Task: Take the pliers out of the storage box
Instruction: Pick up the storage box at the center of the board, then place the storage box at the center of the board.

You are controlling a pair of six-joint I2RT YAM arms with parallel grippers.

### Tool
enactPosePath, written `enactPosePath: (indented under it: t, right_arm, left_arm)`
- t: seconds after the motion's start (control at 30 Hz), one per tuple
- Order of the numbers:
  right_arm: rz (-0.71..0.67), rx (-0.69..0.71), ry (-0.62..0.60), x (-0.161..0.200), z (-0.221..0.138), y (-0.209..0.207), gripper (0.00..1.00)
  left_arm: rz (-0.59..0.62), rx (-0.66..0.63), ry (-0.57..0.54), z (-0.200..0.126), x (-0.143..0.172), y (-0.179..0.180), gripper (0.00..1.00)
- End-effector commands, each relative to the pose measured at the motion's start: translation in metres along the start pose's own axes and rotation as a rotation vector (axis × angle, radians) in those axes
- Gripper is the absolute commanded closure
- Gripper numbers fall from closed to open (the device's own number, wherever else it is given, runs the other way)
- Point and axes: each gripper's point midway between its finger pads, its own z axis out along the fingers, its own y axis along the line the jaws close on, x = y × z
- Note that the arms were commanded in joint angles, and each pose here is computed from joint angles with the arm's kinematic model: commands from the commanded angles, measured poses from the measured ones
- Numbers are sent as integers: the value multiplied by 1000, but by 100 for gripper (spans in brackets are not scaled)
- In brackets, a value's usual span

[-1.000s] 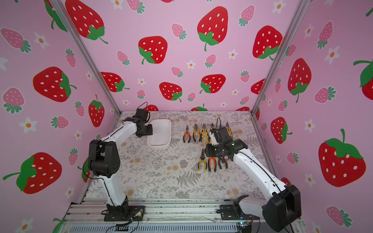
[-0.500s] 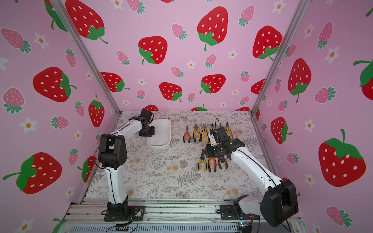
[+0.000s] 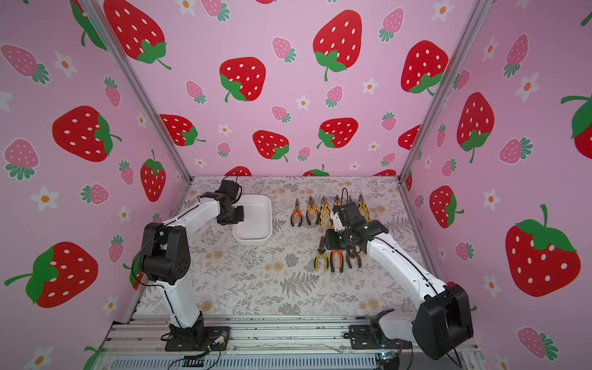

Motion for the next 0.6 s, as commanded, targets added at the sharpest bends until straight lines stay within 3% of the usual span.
enactPosePath:
  t: [0.0, 0.33, 0.57]
  right_arm:
    - [9, -18, -1, 3, -2, 1, 60]
    - [13, -24, -3, 9, -6, 0, 60]
    - [18, -28, -4, 10, -7, 1, 60]
  left_arm:
    - [32, -9, -45, -19, 5, -11, 100]
    - [39, 35, -66, -45, 34, -29, 100]
    - [22, 66, -27, -31, 46, -37, 100]
